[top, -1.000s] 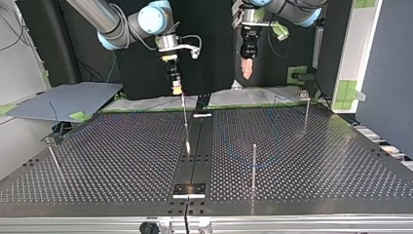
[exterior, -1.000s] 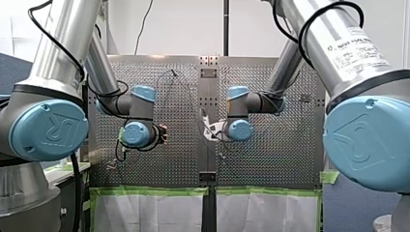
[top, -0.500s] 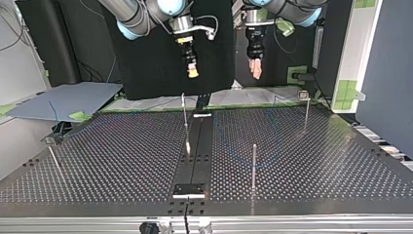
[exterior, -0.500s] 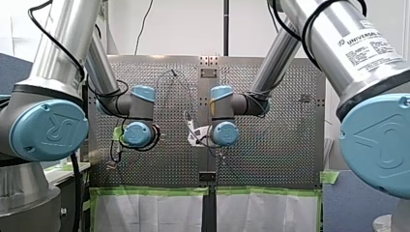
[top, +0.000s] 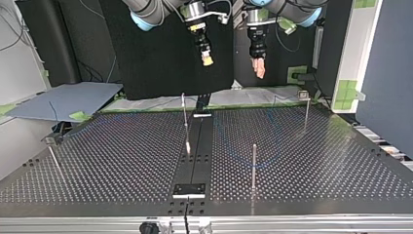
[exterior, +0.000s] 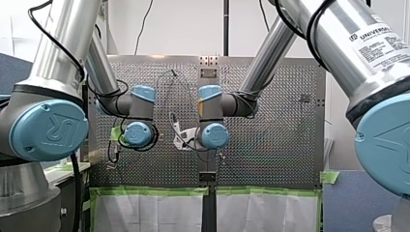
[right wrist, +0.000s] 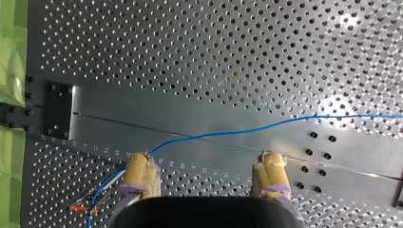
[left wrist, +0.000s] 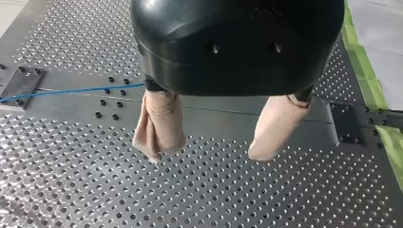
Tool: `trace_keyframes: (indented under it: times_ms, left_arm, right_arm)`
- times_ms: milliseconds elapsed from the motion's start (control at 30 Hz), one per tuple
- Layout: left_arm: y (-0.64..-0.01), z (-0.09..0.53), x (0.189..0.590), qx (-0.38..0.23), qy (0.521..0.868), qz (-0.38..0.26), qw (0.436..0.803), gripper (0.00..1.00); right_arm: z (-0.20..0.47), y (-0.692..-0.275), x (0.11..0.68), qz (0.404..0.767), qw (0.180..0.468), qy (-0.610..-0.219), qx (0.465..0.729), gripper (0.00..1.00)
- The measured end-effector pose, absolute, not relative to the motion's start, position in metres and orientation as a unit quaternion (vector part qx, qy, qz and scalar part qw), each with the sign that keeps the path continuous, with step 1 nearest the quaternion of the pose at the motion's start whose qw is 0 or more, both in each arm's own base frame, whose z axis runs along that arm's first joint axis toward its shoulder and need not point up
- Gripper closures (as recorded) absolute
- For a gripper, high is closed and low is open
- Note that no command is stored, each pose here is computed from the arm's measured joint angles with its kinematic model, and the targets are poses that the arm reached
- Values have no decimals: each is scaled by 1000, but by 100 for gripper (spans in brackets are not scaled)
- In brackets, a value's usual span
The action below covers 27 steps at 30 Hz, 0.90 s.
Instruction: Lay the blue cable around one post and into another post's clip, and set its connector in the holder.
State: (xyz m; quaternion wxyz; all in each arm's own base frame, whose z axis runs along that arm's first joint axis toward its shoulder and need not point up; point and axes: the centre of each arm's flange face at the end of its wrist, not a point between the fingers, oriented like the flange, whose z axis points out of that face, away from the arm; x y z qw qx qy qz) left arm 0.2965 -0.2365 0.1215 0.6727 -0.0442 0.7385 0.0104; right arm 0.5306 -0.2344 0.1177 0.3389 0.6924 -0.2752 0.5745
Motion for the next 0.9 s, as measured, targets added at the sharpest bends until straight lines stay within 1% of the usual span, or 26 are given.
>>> trace_keyframes:
  times_ms: [433,900]
  left_arm:
    - [-235,121,297,-46,740,11,671,2]
    - [-234,121,297,-45,741,14,670,2]
  right_arm:
    - [115,-247,521,559,343,-283,700,0]
    - [115,-246,524,567,335,-272,702,0]
